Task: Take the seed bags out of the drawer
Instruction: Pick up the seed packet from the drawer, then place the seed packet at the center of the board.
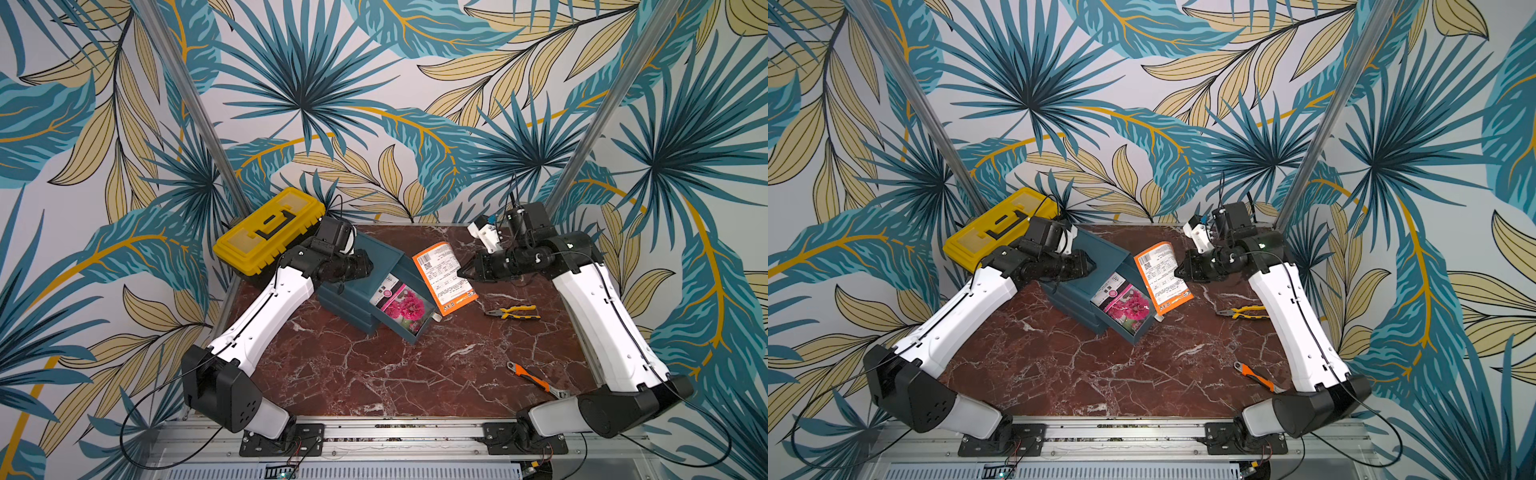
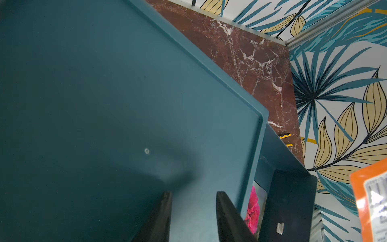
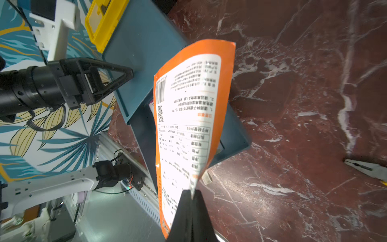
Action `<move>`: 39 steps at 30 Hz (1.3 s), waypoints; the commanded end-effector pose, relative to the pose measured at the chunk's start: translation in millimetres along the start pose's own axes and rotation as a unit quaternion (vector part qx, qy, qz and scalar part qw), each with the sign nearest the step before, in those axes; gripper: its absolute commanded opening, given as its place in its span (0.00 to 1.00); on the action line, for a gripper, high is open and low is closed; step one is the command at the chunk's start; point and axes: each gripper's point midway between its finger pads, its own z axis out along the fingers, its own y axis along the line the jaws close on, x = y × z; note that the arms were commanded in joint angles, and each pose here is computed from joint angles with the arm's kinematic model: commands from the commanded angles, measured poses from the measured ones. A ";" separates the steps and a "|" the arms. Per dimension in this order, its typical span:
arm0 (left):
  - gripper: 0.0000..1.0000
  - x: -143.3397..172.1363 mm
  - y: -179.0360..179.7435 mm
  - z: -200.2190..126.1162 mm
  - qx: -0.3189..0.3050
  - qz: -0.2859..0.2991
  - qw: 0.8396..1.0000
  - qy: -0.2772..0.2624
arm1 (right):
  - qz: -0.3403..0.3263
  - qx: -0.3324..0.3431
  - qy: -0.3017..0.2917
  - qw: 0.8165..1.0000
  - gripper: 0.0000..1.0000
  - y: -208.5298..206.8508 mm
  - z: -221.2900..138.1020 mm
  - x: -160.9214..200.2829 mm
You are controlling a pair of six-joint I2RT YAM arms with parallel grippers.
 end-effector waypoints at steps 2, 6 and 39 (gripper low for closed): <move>0.40 65.9 54.3 23.5 -0.101 -0.034 0.985 0.136 | 0.003 0.125 -0.123 0.985 0.00 -52.4 -25.6 -36.3; 0.40 64.1 52.3 19.7 -0.098 -0.034 0.986 0.130 | 0.009 0.220 -0.193 0.956 0.00 -102.4 -30.9 -64.6; 0.40 67.6 52.3 16.1 -0.101 -0.040 0.984 0.142 | 0.101 0.254 0.094 0.957 0.31 -281.9 190.7 -34.4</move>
